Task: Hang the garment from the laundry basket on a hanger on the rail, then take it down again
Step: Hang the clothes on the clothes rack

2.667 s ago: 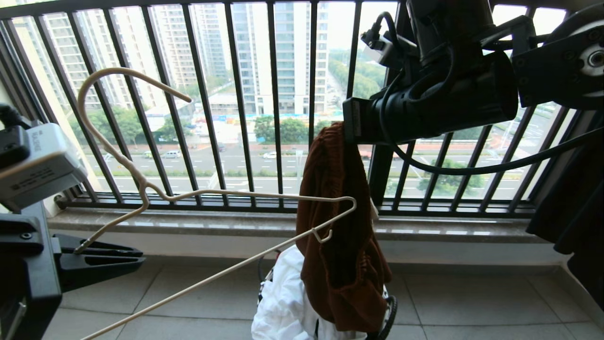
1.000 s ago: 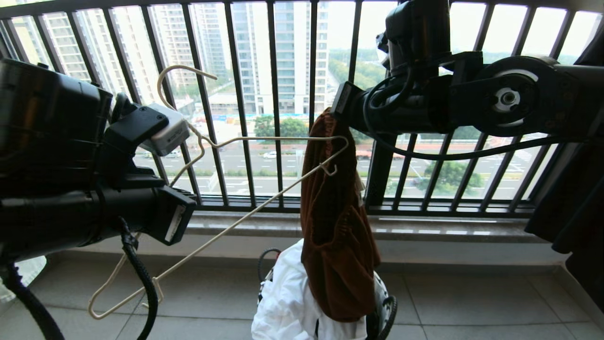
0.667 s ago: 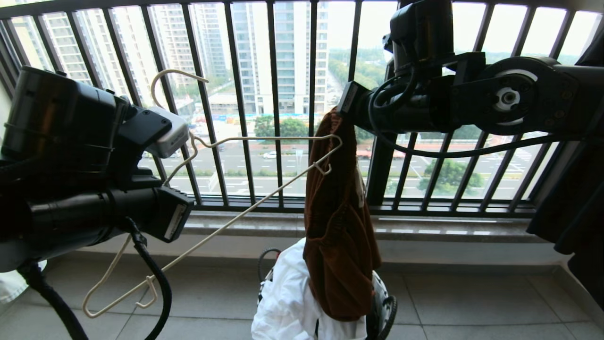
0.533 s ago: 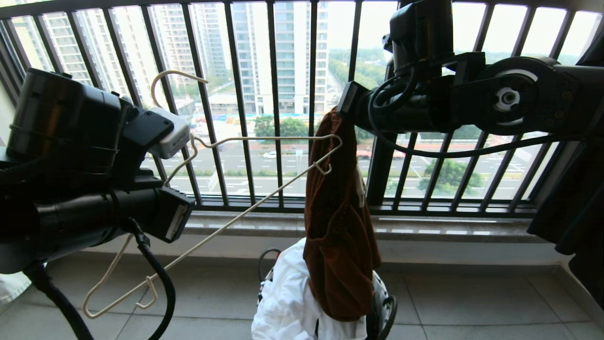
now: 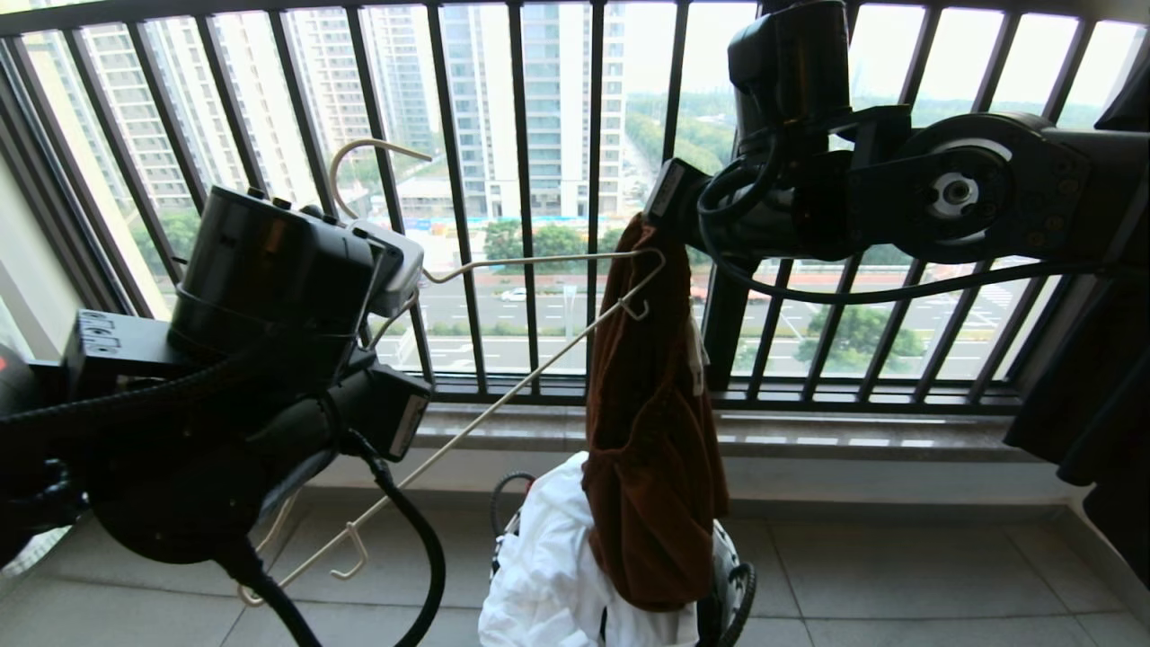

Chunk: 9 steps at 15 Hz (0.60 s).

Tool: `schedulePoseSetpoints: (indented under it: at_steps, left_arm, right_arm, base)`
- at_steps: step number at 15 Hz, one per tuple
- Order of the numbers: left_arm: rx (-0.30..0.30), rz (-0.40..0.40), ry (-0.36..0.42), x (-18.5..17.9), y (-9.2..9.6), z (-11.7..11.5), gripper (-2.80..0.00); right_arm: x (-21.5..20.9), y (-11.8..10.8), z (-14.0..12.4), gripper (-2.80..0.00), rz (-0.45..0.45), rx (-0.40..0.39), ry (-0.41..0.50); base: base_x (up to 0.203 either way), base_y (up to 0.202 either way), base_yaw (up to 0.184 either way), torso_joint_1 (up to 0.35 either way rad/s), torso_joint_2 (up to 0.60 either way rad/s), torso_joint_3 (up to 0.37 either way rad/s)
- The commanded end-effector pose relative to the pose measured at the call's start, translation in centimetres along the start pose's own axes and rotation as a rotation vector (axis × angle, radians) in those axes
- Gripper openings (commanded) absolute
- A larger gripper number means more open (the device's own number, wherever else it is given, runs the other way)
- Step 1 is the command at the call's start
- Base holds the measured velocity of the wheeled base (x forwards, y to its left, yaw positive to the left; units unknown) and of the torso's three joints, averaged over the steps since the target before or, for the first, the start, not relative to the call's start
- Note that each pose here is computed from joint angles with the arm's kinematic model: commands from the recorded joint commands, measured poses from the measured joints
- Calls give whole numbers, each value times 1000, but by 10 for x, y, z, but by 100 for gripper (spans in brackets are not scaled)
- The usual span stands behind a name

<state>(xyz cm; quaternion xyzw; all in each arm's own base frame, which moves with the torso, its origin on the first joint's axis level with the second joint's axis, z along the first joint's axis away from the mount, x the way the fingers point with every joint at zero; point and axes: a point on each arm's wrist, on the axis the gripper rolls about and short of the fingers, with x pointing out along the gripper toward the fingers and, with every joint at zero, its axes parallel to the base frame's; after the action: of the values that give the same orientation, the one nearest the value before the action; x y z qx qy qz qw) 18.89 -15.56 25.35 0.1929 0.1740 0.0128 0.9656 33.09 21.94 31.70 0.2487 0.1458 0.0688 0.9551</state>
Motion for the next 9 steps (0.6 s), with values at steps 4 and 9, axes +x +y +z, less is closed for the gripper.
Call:
schedulePoseSetpoints:
  at_steps: [4, 9]
  left_arm:
    - [85, 138, 31, 8, -30, -13, -280]
    - [84, 195, 36, 16, -40, -14, -280]
  right_arm:
    - [2, 0, -3, -280, -19, 1, -2]
    - [-3, 9, -18, -280, -3, -20, 34]
  base:
    - [0, 0, 0, 0, 0, 0]
    - [0, 0, 0, 0, 0, 0]
